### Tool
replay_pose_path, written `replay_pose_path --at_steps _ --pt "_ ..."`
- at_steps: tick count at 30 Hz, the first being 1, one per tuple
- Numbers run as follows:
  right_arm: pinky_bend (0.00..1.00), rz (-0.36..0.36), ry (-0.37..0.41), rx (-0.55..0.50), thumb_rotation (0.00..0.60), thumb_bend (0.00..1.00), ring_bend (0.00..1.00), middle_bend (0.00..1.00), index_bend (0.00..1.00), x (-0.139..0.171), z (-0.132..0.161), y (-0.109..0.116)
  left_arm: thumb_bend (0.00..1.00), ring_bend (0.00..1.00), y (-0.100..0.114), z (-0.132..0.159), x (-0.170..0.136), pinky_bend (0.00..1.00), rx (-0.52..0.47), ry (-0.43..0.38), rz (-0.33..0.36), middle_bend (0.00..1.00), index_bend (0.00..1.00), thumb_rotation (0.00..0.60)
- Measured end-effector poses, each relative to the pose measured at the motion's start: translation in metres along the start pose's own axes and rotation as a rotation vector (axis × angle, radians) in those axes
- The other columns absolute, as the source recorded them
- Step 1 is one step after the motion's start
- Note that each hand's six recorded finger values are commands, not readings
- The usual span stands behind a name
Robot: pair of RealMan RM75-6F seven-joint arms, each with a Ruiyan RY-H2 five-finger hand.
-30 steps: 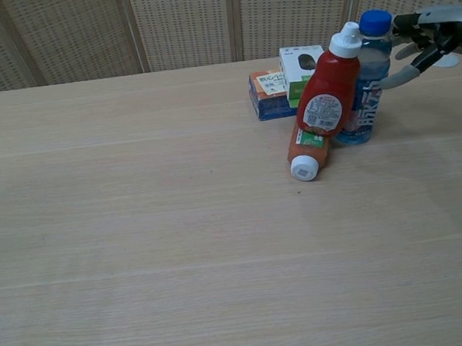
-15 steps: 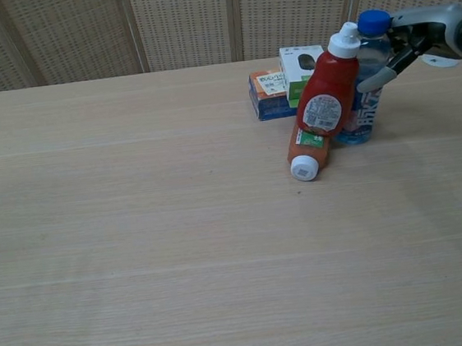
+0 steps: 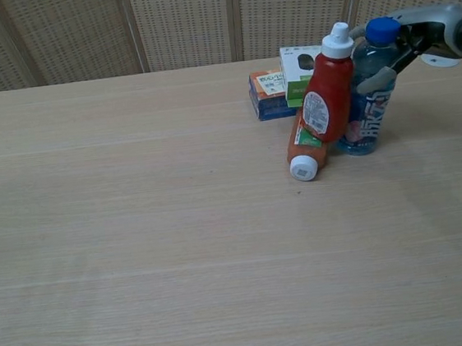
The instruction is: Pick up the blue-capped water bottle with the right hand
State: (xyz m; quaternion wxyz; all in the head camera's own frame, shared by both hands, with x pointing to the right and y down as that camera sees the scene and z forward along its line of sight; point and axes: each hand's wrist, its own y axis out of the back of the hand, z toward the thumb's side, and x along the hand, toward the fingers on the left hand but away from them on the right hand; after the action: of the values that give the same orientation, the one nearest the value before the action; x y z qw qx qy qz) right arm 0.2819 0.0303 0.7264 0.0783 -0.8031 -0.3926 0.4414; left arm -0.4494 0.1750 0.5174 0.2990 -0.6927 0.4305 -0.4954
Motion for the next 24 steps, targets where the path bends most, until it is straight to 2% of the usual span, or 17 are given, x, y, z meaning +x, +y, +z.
replay_pose_path --at_steps 12,17,24 --pt "0.36 -0.069 -0.019 -0.014 0.600 0.03 0.57 0.50 0.20 0.013 -0.016 0.021 0.00 0.00 -0.004 0.001 0.004 0.00 -0.002 -0.008 -0.009 0.09 0.19 0.600" --pt "0.45 -0.111 -0.009 -0.013 0.600 0.03 0.63 0.53 0.22 0.018 -0.017 0.032 0.00 0.00 -0.004 0.002 0.005 0.00 -0.001 -0.011 -0.012 0.09 0.19 0.600" --pt "0.47 -0.169 0.022 0.004 0.600 0.03 0.64 0.54 0.23 0.027 -0.010 0.051 0.00 0.00 -0.006 0.003 0.007 0.00 0.000 -0.017 -0.018 0.09 0.19 0.600"
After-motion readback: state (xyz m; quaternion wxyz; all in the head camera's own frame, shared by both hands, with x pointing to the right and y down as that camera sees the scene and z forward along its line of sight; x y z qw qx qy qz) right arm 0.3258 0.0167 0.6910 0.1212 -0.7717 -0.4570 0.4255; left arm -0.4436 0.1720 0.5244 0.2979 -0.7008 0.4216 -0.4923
